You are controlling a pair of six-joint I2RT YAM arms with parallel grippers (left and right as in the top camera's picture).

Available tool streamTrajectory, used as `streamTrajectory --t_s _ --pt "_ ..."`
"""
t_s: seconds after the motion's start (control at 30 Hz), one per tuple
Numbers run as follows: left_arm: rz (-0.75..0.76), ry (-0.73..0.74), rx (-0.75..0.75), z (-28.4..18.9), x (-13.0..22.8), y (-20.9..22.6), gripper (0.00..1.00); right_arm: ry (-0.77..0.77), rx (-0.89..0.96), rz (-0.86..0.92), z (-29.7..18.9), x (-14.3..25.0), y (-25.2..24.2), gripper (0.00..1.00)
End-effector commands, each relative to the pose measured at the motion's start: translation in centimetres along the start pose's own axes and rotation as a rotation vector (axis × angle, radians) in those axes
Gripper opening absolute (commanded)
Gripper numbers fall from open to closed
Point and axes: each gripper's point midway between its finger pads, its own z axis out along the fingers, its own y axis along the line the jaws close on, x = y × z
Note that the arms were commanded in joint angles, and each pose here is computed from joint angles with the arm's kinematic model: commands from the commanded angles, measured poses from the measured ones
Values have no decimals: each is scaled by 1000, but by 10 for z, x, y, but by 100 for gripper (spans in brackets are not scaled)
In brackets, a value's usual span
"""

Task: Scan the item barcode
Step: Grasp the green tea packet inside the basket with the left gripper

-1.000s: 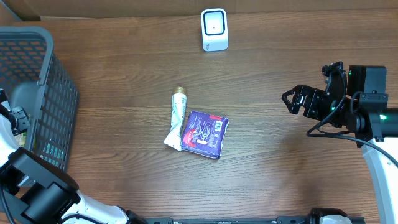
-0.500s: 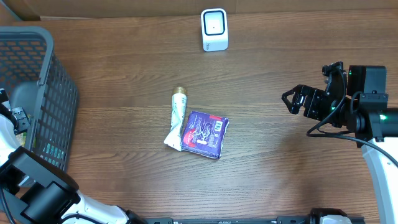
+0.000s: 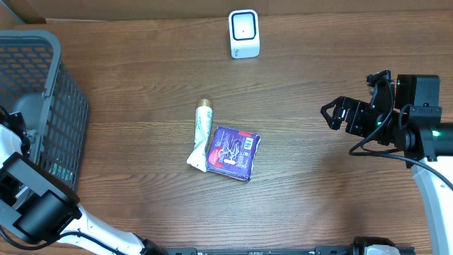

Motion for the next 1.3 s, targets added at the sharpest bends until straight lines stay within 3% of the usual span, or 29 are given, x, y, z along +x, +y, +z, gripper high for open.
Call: streamTrajectory --t_s 0.0,0.27,0.43,0.8,1.1,1.2,1.23,1.27 --pt "17 28 21 18 8 -5 59 -19 -9 -14 -4 -7 3 100" --pt "-54 17 -56 4 -1 13 63 -19 -9 -14 -4 -7 3 100" --pt "-48 -14 -66 -6 -15 21 62 -19 -9 -14 -4 -7 3 100" --pt "-33 -9 -44 -1 -7 31 55 -19 -9 -14 -4 -7 3 100" --pt "-72 -21 132 18 1 16 63 -19 -9 -14 -4 -7 3 100" --pt "-68 9 148 26 8 10 49 -19 -9 -14 -4 -7 3 100" --pt "-67 15 152 28 9 8 39 -19 -9 -14 -4 -7 3 100" --pt "-72 17 152 28 9 8 22 -19 -9 -14 -4 -7 3 100"
